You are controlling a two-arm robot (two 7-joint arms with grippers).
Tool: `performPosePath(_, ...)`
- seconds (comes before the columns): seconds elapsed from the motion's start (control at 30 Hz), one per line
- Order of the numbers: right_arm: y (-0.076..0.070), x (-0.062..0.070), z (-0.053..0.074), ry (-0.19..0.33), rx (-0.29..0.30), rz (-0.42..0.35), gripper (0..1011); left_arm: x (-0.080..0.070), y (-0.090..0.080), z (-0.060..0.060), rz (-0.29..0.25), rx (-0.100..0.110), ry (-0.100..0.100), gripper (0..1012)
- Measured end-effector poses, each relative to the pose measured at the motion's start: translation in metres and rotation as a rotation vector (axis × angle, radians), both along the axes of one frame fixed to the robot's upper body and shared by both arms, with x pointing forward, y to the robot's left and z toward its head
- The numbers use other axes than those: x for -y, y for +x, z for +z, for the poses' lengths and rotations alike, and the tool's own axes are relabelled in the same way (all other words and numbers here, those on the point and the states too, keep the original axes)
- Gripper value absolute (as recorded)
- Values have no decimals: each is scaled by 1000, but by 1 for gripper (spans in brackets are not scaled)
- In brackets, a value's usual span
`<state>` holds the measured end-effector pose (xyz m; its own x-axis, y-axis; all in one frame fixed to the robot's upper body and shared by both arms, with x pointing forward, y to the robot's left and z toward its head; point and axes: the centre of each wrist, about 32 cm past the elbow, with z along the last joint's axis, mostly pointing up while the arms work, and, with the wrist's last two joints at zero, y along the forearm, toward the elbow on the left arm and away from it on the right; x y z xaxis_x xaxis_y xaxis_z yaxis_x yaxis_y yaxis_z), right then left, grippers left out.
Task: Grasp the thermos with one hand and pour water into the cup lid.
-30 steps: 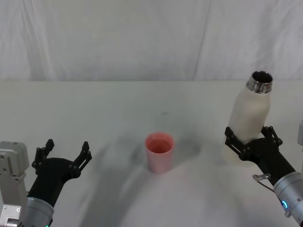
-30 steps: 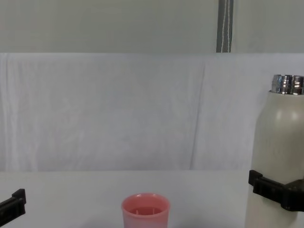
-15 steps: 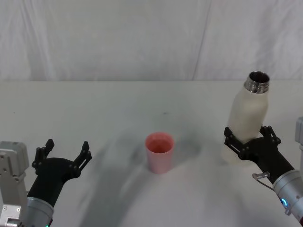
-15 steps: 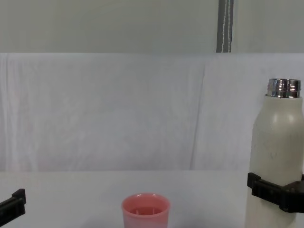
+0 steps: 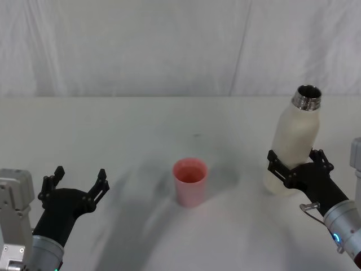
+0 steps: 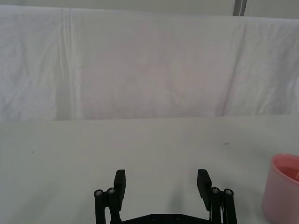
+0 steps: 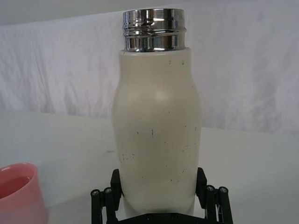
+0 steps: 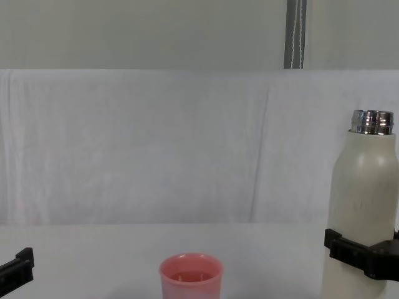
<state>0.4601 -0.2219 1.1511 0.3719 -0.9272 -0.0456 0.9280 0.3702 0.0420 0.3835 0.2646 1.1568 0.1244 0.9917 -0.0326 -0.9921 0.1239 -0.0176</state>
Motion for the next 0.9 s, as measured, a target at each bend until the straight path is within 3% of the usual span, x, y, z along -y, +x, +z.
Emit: performPosePath(0.9, 10, -2, -7, 26, -21, -1, 950, 0, 0, 0, 0, 0, 0, 1001)
